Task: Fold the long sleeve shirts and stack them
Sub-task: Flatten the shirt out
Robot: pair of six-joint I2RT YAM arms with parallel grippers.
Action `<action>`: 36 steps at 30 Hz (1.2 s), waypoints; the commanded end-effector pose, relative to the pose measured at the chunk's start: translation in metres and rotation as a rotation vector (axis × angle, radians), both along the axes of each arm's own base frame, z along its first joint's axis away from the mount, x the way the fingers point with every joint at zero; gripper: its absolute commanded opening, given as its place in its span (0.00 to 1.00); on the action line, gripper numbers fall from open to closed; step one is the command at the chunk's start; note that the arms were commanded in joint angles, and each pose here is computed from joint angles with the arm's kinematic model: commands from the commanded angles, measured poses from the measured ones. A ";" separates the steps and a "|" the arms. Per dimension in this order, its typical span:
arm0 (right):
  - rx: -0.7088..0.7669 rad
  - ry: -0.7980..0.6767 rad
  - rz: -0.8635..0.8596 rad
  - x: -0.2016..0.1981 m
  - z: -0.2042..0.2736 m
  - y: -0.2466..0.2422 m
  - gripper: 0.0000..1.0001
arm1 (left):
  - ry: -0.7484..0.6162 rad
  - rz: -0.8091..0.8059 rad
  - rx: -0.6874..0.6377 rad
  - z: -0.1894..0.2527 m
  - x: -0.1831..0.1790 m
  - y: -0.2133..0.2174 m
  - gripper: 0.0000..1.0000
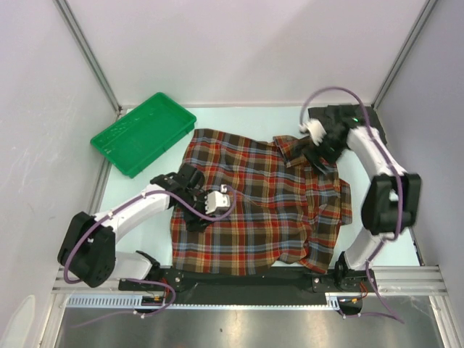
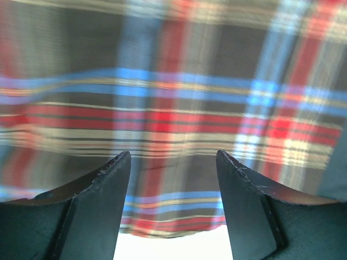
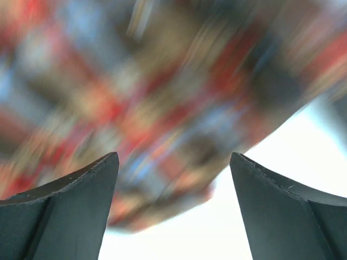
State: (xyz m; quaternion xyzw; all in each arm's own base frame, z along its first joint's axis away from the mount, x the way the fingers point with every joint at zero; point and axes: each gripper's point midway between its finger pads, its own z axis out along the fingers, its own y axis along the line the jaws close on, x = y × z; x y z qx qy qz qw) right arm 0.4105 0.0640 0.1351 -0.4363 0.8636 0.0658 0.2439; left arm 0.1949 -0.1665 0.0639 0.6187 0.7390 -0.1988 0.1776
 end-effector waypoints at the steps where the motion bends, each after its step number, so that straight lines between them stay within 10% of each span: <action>1: 0.024 0.247 0.029 -0.132 -0.012 -0.028 0.87 | -0.020 -0.048 0.037 -0.012 -0.014 0.009 0.69; 10: -0.088 0.362 -0.034 -0.204 -0.082 -0.060 0.76 | -0.009 0.020 0.137 -0.042 0.001 0.010 0.61; 22: -0.175 0.218 -0.238 -0.080 -0.109 -0.094 0.69 | -0.004 0.363 0.184 -0.041 0.090 0.062 0.31; 26: -0.040 0.162 -0.148 -0.088 -0.061 -0.080 0.73 | -0.082 0.222 0.050 0.004 0.077 0.023 0.46; 36: 0.066 0.172 0.296 -0.252 -0.025 -0.026 0.80 | -0.043 -0.208 -0.116 0.016 -0.055 -0.100 0.74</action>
